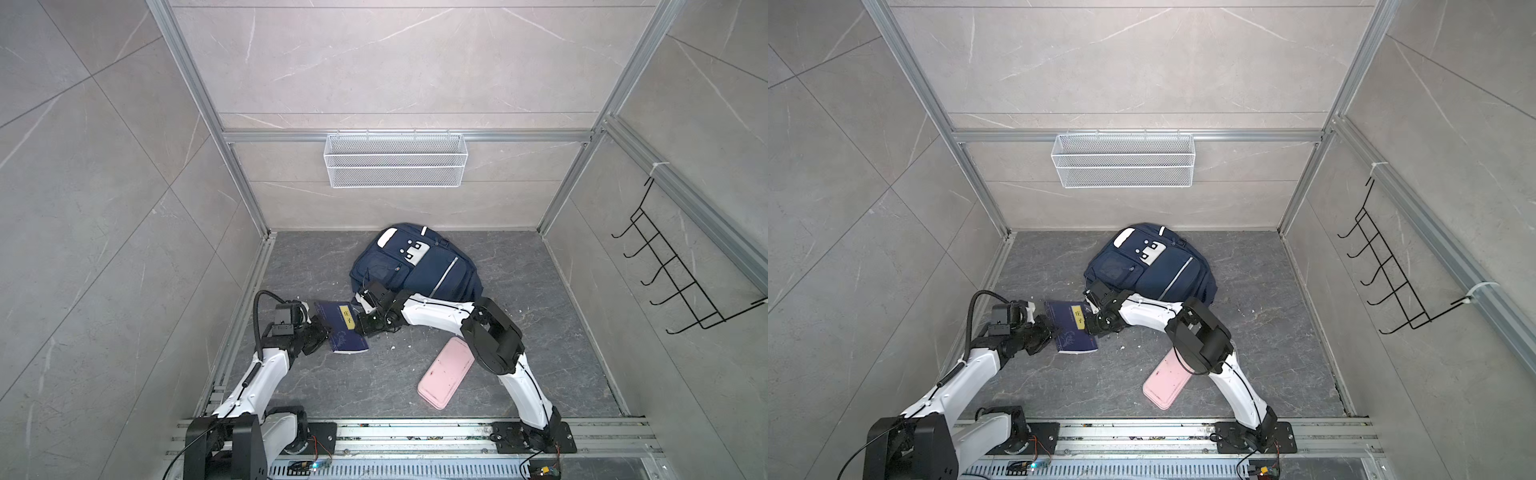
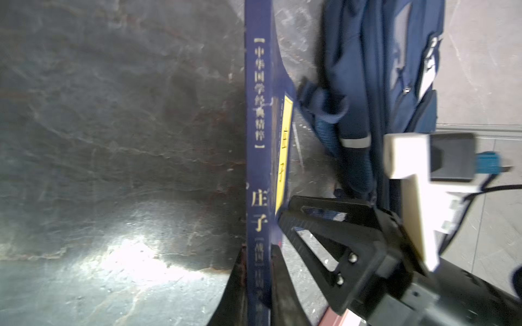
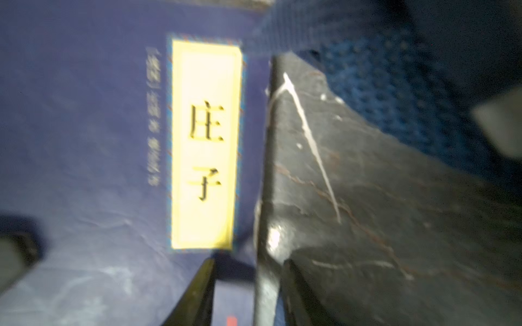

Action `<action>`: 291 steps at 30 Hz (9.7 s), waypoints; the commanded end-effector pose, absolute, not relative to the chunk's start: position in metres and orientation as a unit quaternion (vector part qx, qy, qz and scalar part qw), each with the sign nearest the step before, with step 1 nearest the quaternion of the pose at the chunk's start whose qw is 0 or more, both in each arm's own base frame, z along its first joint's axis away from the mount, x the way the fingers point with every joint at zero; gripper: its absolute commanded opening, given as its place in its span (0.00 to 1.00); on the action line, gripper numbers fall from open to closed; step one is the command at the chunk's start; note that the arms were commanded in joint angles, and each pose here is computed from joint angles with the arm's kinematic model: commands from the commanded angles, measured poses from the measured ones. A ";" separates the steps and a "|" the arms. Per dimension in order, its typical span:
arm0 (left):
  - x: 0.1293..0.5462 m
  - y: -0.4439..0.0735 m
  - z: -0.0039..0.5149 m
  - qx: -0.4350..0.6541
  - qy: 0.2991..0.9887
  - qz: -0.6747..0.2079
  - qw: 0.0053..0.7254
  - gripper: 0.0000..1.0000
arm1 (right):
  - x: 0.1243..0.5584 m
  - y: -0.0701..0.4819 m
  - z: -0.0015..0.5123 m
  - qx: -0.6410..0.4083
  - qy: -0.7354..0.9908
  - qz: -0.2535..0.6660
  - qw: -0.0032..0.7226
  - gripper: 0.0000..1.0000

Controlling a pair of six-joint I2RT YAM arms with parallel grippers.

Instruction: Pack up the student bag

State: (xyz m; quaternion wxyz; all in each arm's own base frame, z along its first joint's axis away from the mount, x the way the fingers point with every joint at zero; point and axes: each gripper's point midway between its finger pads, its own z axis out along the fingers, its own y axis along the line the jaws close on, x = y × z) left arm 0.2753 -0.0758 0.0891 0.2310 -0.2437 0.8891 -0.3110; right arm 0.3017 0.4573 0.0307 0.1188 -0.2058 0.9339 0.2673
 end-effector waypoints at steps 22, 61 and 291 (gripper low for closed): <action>0.290 -0.147 0.260 -0.037 0.803 -0.498 0.326 0.00 | 0.307 0.351 0.218 -0.155 0.851 0.430 0.258 0.82; 0.289 -0.220 0.271 0.066 0.743 -0.609 0.271 0.00 | 0.295 0.323 0.273 -0.111 0.701 0.672 0.210 0.50; 0.365 -0.444 0.186 0.258 0.909 -0.218 0.245 0.00 | 0.298 0.101 0.182 0.133 0.906 0.208 0.344 0.60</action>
